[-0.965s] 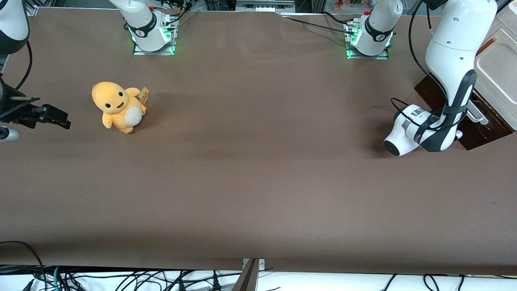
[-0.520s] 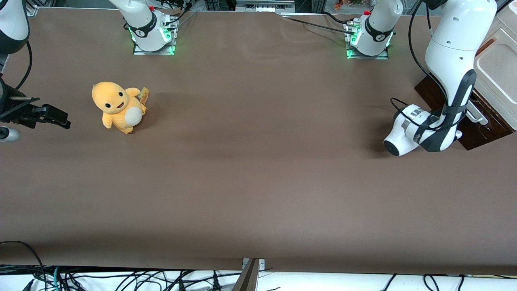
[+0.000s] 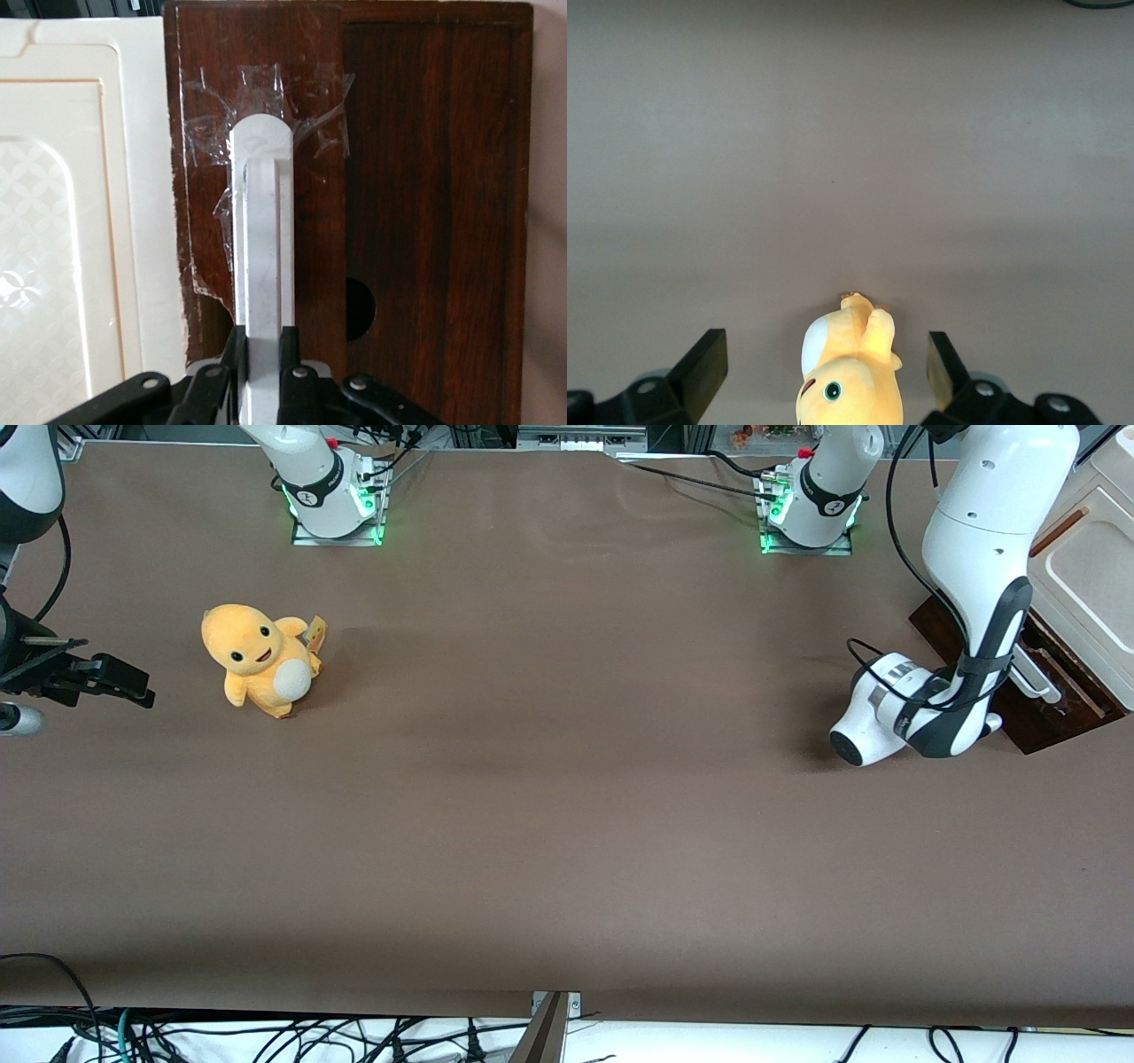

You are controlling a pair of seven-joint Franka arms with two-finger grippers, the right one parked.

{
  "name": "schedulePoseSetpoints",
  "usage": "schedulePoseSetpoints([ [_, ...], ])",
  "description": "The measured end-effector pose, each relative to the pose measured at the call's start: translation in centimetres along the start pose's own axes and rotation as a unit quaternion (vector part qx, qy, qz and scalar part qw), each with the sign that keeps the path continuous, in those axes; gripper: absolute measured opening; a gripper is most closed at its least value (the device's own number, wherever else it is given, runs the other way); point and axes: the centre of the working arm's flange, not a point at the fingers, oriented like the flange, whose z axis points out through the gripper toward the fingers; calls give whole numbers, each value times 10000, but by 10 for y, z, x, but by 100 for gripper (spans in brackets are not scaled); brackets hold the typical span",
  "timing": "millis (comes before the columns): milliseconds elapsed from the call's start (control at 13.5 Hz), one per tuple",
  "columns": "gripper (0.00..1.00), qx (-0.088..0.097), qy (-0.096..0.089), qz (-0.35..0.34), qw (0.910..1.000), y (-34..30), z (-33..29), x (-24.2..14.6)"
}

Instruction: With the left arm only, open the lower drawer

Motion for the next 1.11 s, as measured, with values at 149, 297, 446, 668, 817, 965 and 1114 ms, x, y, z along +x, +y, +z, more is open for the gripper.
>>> schedulePoseSetpoints([
  [149,18,-20,17,-18,10000,-3,-10,-1],
  [297,18,-41,61,-22,10000,-4,-17,-3],
  [446,18,-64,55,-25,10000,-4,-20,-2],
  [668,18,-110,33,-23,9999,-6,-23,-1],
  [817,18,-139,59,-27,9999,-7,-30,-3],
  [965,18,-162,123,-23,9998,-7,-40,-6],
  [1114,18,-163,171,-28,9997,-7,-49,-8],
])
